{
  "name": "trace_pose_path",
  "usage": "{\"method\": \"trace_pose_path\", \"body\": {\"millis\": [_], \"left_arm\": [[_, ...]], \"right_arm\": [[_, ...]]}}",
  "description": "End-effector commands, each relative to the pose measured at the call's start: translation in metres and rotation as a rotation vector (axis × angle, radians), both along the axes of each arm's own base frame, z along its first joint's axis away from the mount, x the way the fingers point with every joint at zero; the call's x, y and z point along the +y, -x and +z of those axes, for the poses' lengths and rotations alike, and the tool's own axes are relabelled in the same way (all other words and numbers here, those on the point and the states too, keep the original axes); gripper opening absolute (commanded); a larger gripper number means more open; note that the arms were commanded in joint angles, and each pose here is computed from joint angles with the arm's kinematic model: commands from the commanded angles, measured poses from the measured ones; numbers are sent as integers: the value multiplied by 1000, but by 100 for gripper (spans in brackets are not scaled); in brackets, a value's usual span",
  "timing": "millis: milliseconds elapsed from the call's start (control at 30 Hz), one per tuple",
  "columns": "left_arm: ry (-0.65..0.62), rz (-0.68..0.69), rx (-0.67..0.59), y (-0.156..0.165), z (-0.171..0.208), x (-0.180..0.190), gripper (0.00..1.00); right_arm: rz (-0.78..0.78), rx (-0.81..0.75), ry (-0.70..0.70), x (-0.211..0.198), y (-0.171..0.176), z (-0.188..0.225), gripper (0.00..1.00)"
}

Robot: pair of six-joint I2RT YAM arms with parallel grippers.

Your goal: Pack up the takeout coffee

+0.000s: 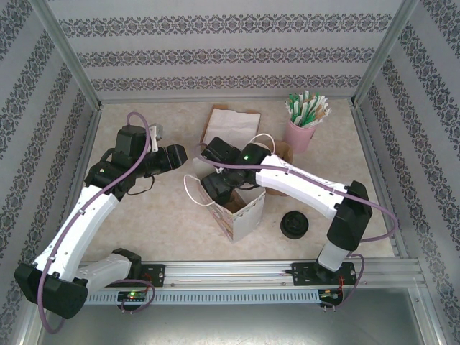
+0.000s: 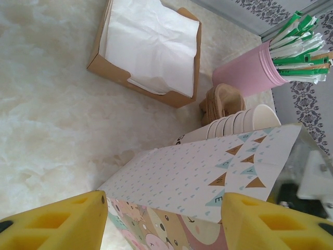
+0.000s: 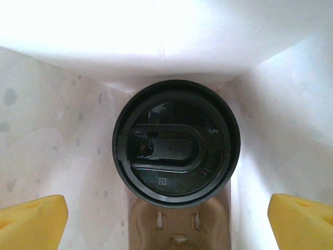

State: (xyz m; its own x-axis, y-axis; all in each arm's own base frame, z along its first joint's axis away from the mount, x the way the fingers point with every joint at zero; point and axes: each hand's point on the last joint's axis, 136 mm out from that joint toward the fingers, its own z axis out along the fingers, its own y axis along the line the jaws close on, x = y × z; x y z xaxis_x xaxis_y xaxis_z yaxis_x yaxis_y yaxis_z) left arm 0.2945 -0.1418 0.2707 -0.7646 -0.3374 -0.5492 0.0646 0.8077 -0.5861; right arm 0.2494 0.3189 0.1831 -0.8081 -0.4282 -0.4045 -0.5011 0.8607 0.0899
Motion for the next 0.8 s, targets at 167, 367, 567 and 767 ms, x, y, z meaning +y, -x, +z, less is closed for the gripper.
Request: {"method": "trace_pose_path", "body": {"millis": [167, 367, 567, 767], "left_arm": [[30, -19, -19, -5, 7, -8, 61], [14, -15, -32, -6, 11, -6, 61], [3, -20, -37, -6, 12, -6, 61], [-14, -24, -44, -6, 15, -4, 61]], "right_arm": [[-39, -74, -120, -4, 1, 62, 90], [-58, -83, -116, -14, 5, 78, 80], [-57, -105, -163, -19, 10, 97, 73], [-54, -148, -208, -26, 14, 121, 64]]}}
